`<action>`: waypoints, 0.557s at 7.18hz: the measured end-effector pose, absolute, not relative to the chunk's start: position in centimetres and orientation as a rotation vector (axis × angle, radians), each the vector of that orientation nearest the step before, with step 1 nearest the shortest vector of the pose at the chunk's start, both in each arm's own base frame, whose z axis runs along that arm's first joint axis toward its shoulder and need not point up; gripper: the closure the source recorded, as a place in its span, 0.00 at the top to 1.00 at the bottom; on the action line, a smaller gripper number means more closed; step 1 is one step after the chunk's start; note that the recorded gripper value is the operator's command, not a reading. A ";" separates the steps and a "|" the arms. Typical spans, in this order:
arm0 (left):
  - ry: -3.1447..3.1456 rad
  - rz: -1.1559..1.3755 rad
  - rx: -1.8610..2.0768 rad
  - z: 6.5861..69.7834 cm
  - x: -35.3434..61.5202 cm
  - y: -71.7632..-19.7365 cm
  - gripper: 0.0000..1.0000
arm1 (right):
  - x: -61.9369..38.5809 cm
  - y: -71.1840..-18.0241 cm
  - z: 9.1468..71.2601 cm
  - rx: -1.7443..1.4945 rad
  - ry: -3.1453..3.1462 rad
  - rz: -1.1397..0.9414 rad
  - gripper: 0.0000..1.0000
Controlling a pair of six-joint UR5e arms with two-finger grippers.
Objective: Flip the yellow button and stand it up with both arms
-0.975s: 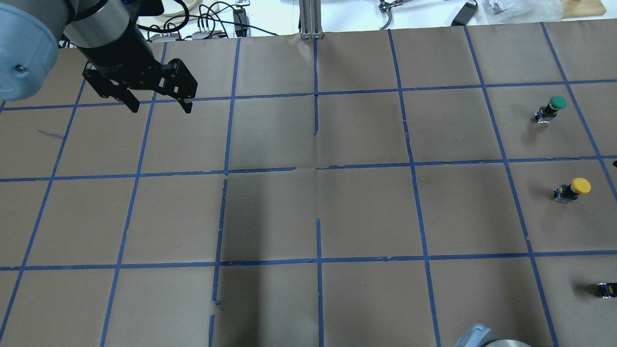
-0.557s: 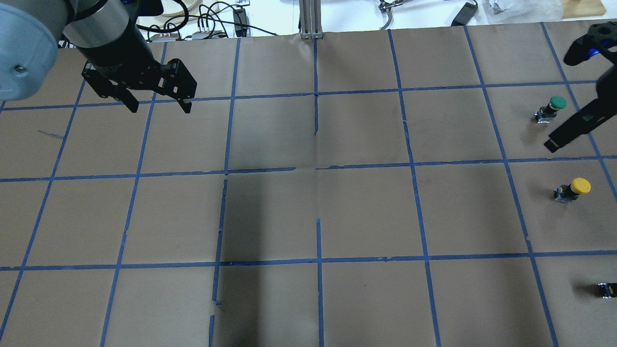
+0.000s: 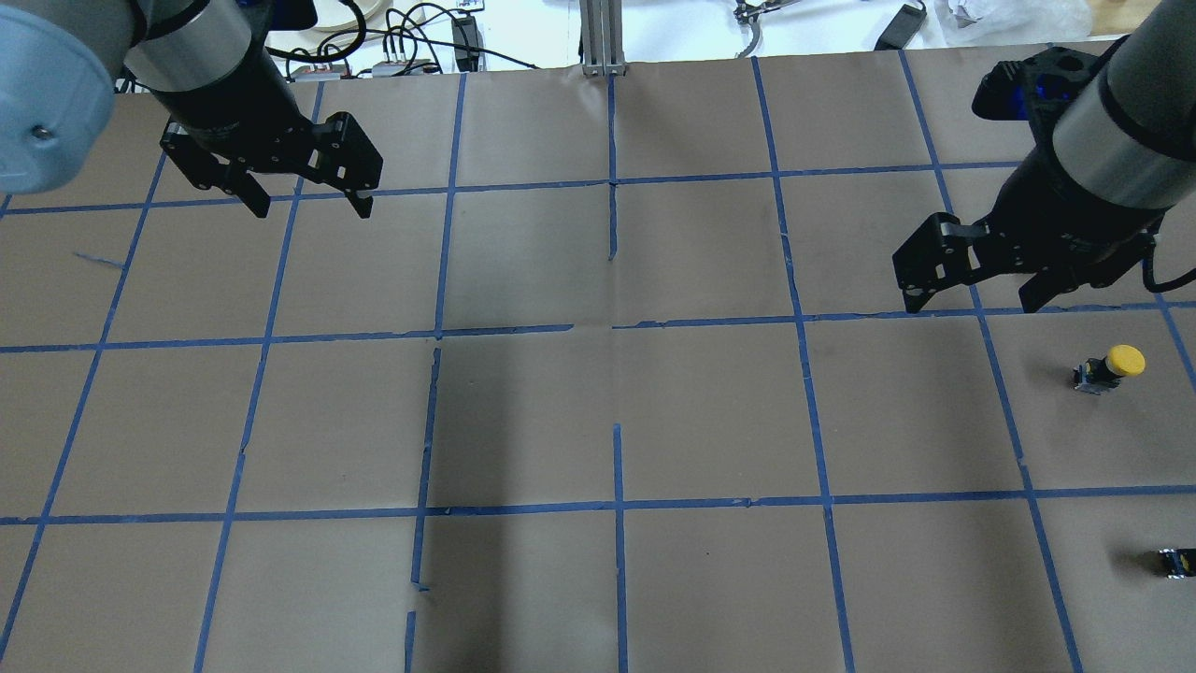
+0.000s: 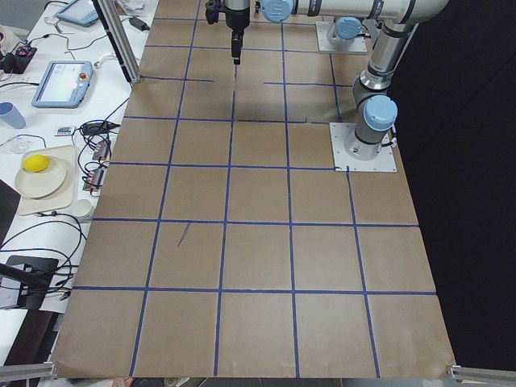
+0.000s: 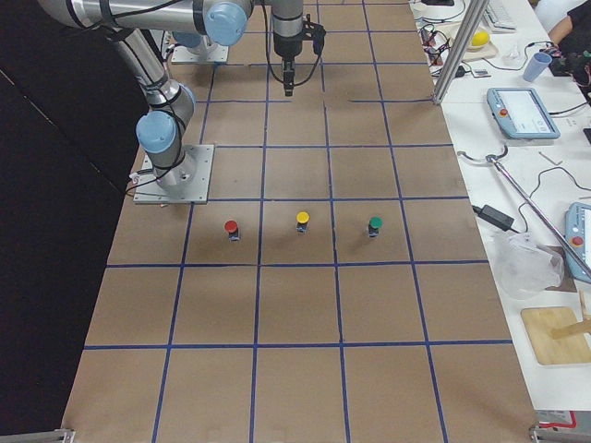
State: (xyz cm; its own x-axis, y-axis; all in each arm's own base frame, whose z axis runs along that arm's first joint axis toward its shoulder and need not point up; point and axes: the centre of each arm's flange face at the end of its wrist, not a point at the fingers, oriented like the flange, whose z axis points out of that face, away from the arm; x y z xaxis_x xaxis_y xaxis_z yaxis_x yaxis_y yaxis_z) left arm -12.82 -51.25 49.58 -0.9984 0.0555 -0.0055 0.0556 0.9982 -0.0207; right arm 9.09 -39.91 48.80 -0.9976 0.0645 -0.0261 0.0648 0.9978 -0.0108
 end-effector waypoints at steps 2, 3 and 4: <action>3.135 -0.035 0.086 49.5 -12.8 -51.3 1.00 | 10.7 -38.7 49.1 0.194 3.112 0.008 1.00; 3.135 -0.035 0.085 49.5 -12.8 -51.3 1.00 | 10.9 -38.5 49.0 0.224 3.110 0.026 1.00; 3.136 -0.036 0.084 49.5 -12.8 -51.3 1.00 | 11.0 -38.5 48.9 0.258 3.105 0.034 1.00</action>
State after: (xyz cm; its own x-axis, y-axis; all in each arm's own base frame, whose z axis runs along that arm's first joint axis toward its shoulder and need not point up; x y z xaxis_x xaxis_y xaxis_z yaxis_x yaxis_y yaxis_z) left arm -12.83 -51.33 49.54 -0.9985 0.0538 -0.0052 0.0539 0.9983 -0.0227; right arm 10.99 -38.48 48.90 -0.9860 0.1650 -0.0239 0.1644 0.9861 0.0242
